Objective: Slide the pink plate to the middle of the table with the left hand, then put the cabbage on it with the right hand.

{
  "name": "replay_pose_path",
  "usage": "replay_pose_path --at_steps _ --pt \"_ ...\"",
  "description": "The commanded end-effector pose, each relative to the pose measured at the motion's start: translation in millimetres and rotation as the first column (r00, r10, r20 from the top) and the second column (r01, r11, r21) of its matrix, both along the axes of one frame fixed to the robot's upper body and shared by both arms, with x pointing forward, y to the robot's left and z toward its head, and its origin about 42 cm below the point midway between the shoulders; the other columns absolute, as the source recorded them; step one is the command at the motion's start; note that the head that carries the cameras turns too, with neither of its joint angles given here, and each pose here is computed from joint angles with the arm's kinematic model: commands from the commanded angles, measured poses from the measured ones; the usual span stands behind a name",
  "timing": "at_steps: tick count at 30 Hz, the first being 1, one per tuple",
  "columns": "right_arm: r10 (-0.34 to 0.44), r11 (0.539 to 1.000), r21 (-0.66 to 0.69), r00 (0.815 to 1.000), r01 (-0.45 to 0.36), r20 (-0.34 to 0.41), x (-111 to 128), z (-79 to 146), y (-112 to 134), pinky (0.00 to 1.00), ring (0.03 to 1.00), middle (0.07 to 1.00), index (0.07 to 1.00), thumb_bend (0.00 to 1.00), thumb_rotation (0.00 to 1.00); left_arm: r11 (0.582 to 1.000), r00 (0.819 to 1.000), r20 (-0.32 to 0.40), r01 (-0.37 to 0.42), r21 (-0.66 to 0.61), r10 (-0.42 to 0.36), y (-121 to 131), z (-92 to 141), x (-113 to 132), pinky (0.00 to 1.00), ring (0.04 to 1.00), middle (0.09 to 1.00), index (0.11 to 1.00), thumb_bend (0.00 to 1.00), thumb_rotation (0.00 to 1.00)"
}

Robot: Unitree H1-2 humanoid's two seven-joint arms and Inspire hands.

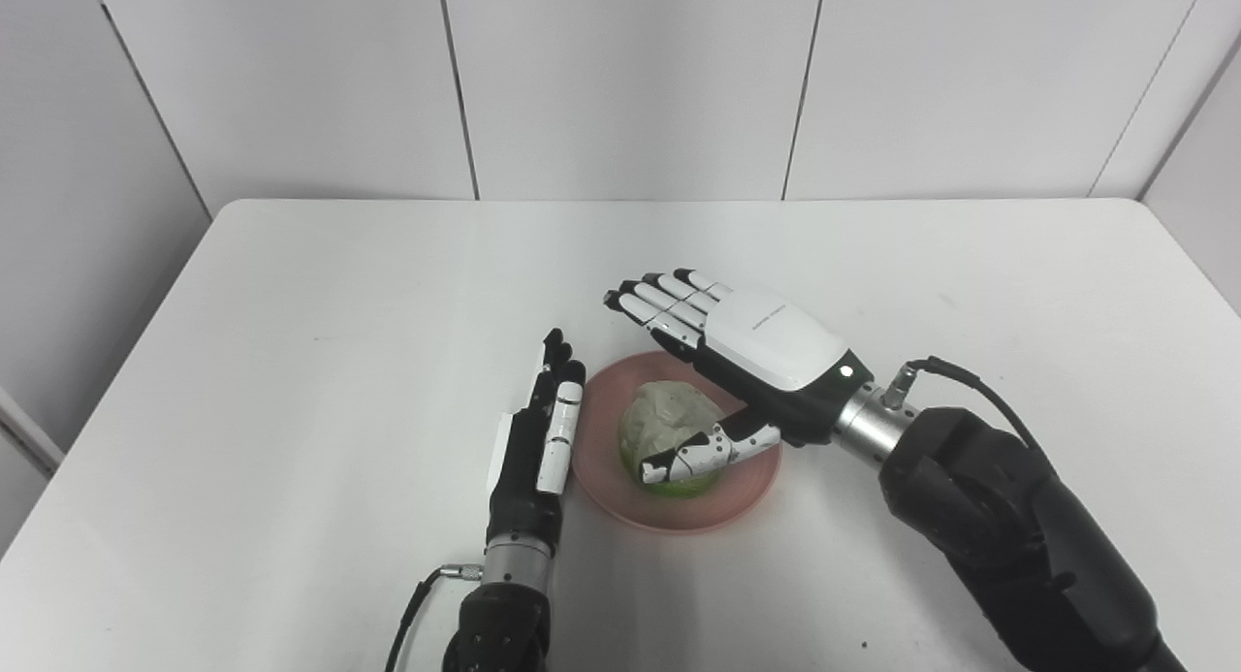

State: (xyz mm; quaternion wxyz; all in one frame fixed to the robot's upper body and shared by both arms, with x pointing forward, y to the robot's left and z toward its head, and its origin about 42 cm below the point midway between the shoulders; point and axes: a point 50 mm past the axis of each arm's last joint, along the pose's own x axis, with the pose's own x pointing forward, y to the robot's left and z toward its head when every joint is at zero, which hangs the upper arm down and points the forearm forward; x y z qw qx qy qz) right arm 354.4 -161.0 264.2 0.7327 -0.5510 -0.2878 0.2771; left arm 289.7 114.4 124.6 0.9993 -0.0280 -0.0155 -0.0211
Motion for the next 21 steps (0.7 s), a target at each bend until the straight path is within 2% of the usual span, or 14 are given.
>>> replay_pose_path --at_steps 1,2,4,5,9,11,13,16,21 --pt "-0.03 0.981 0.19 0.999 0.027 0.015 -5 16 -5 1.0 1.0 1.0 1.0 0.89 0.98 0.998 0.999 0.053 0.006 -0.062 -0.003 -9 16 5 1.0 1.0 1.0 1.0 0.55 1.0" --pt "-0.041 0.964 0.261 0.999 0.047 -0.028 -7 12 -8 1.0 1.0 1.0 1.0 0.88 0.98 0.998 0.998 0.061 0.007 -0.067 -0.003 -8 16 6 1.0 1.0 1.0 1.0 0.55 1.0" --pt "-0.053 0.898 0.428 0.99 0.104 -0.128 -12 1 -15 0.99 1.0 1.0 1.0 0.86 0.98 0.997 0.997 0.07 0.014 -0.073 -0.008 -6 14 7 1.0 1.0 1.0 1.0 0.52 1.0" --pt "-0.054 0.873 0.472 0.986 0.122 -0.155 -14 -2 -17 0.98 1.0 1.0 1.0 0.85 0.98 0.997 0.997 0.072 0.015 -0.074 -0.01 -6 14 7 1.0 1.0 1.0 1.0 0.51 1.0" --pt "-0.068 0.651 0.724 0.968 0.228 -0.243 -29 -28 -16 1.0 1.0 1.0 1.0 0.79 1.0 0.997 0.998 0.07 0.007 -0.078 -0.001 -2 13 7 1.0 1.0 1.0 1.0 0.53 1.0" --pt "-0.062 0.484 0.83 0.957 0.278 -0.285 -33 -42 -14 1.0 1.0 1.0 1.0 0.8 0.99 0.996 0.997 0.072 0.013 -0.084 -0.007 1 13 7 1.0 1.0 1.0 1.0 0.53 1.0" --pt "-0.035 0.369 0.879 0.95 0.301 -0.31 -34 -52 -11 1.0 1.0 1.0 1.0 0.78 0.94 0.995 0.997 0.077 0.015 -0.094 -0.008 3 13 8 1.0 1.0 1.0 1.0 0.53 1.0" --pt "-0.004 0.305 0.898 0.944 0.317 -0.331 -34 -59 -8 1.0 1.0 1.0 1.0 0.74 0.92 0.995 0.997 0.083 0.016 -0.097 -0.008 6 14 7 1.0 1.0 1.0 1.0 0.53 1.0" --pt "0.034 0.22 0.887 0.906 0.406 -0.423 -38 -70 -3 1.0 1.0 1.0 1.0 0.7 0.85 0.993 0.995 0.094 0.031 -0.11 -0.021 12 16 7 1.0 1.0 1.0 1.0 0.53 1.0"
